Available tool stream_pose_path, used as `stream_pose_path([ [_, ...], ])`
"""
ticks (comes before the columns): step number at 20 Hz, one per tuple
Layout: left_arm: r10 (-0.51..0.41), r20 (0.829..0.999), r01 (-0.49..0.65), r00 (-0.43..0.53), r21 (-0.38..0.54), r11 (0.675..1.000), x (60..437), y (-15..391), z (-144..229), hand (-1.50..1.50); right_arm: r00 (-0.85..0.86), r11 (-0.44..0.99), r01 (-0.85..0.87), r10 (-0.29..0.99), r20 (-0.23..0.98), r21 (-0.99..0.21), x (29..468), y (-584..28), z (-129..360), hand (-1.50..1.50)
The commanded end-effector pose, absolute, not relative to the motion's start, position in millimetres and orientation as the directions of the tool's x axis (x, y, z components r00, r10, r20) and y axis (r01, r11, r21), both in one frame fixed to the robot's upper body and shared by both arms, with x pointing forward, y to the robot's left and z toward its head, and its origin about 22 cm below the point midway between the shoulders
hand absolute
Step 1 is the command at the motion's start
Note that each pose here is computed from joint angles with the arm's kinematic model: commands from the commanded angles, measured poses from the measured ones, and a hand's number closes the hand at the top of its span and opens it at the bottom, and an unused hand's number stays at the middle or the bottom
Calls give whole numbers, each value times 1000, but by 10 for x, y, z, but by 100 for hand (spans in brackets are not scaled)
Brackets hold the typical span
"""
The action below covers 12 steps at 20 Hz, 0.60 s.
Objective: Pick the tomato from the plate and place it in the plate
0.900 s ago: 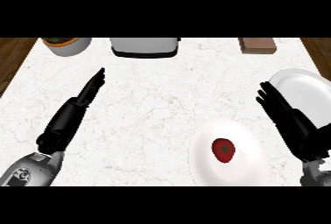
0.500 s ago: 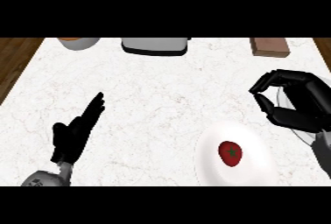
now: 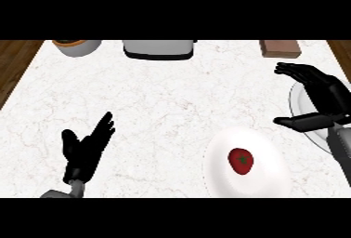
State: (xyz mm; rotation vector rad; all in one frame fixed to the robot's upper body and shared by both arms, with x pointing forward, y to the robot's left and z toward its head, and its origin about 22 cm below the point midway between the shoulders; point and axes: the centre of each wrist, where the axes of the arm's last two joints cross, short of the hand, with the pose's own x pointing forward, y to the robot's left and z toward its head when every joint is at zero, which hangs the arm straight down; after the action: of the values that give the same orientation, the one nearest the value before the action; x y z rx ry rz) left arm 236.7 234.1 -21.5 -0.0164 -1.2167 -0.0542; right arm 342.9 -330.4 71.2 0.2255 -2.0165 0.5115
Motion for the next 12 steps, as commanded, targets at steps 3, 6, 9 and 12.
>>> stream_pose_path([
  [3, -23, 929, 43, 369, 7, 999, 2432, 2439, -172, 0, -515, 799, -437, 154, 843, -412, 3698, -3561, 845, -150],
  [6, -7, 923, 24, 386, -3, 1000, 2337, 2381, -347, 0, -543, 631, -483, 328, 773, -607, 3697, -3630, 1266, -150],
  [9, 0, 927, 15, 375, -7, 1000, 2359, 2370, -211, 0, -546, 446, -556, 440, 713, -701, 3615, -3467, 1222, -150],
  [12, -5, 925, 14, 380, 0, 1000, 2335, 2329, -320, 0, -586, 373, -551, 464, 664, -747, 3644, -3340, 1303, -150],
])
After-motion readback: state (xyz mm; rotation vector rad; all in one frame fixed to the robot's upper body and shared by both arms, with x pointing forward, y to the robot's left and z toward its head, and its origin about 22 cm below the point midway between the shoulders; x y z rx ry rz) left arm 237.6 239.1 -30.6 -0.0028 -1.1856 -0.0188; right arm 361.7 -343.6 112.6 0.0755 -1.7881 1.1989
